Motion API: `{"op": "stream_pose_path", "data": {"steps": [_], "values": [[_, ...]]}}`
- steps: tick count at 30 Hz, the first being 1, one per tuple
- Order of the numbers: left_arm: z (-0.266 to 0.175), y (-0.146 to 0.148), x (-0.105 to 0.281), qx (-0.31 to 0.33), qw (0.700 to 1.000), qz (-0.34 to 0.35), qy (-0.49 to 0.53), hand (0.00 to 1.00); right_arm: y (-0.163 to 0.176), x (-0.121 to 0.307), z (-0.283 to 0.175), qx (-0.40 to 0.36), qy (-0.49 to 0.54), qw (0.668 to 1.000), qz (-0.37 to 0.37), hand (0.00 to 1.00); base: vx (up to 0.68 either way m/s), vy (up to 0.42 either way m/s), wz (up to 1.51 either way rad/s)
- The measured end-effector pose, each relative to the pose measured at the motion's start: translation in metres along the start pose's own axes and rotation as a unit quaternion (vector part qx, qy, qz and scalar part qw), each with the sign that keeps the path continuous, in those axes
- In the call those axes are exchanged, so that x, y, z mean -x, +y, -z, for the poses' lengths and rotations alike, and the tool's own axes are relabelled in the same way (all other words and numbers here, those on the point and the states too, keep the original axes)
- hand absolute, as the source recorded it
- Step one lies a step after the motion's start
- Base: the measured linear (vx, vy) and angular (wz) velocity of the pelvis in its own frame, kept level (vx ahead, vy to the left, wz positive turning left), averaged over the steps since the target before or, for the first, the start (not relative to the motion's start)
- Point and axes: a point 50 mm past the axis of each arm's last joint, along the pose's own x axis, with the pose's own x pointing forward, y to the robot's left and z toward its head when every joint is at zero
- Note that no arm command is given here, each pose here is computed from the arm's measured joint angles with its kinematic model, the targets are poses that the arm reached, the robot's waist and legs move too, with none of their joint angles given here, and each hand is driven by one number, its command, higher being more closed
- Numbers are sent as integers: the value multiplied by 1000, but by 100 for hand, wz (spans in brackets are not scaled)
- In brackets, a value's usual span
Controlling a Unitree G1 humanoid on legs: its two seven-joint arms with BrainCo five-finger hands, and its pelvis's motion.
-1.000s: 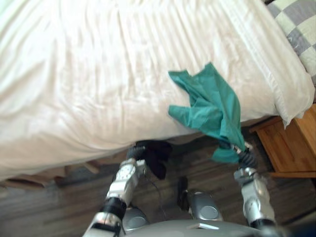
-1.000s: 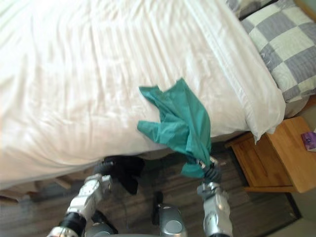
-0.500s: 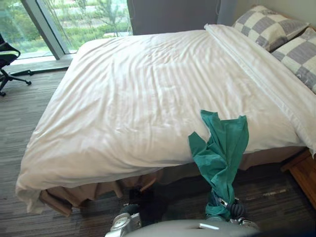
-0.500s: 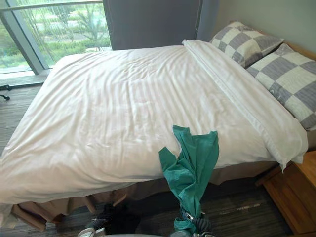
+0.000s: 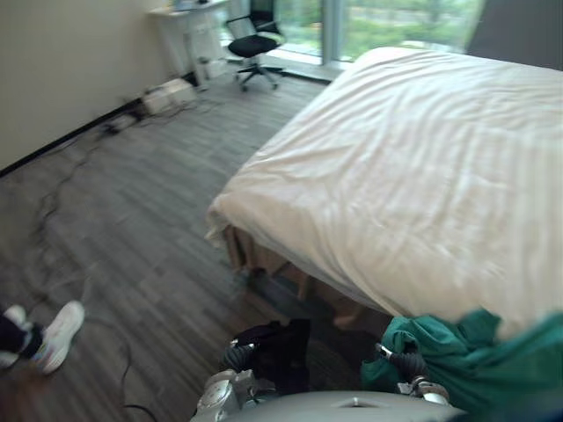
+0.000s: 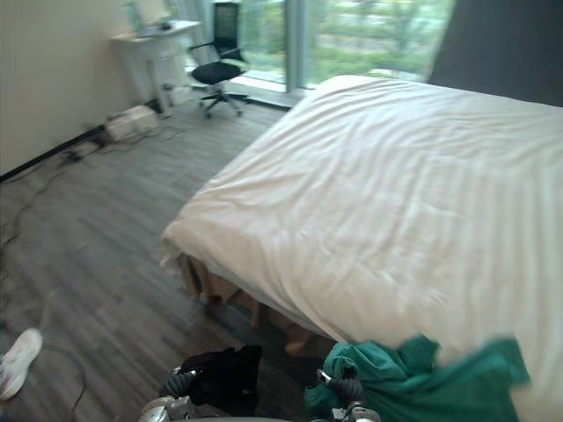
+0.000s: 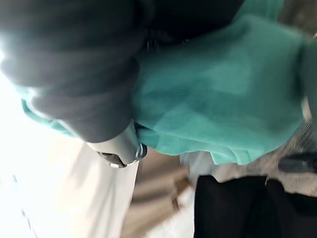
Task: Tidy the bed and pick cloth on bed and put in laundry
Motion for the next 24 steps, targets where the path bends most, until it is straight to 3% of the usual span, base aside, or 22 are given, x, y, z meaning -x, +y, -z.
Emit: {"op": "stream_pose_path", "data": {"steps": [3, 4, 5, 6, 7, 10, 15, 19, 24], "values": [[-14, -2, 0, 3, 999, -1, -34, 100, 24, -10, -20, 6, -39, 998, -58, 100, 73, -107, 32], [-25, -7, 0, 14, 997, 15, -75, 100, 26, -12, -23, 9, -43, 997, -65, 100, -19, -92, 25], [-47, -19, 8, 43, 981, 60, -180, 100, 27, -15, -29, 10, -52, 996, -70, 100, -56, -122, 32], [-60, -28, 8, 35, 980, 50, -188, 100, 27, -15, -31, 8, -55, 996, -68, 100, -94, -66, 53], [-70, -37, 2, 9, 987, 15, -157, 100, 23, -15, -31, 9, -50, 997, -60, 100, -139, -68, 82], [-66, -32, -10, 50, 992, -2, -116, 100, 24, -21, -36, -1, -42, 999, -24, 100, -96, -42, 81], [-49, -30, 4, 48, 979, 83, -182, 100, 4, -17, -38, -44, -56, 996, 49, 100, 29, -8, 184], [-34, -14, 9, 59, 982, 62, -168, 100, 15, -19, -71, -53, -128, 990, 18, 100, -6, 74, 49], [-21, -19, 9, 64, 989, 70, -112, 100, 11, -13, -68, -58, -113, 992, 13, 100, 66, 109, 10]]}}
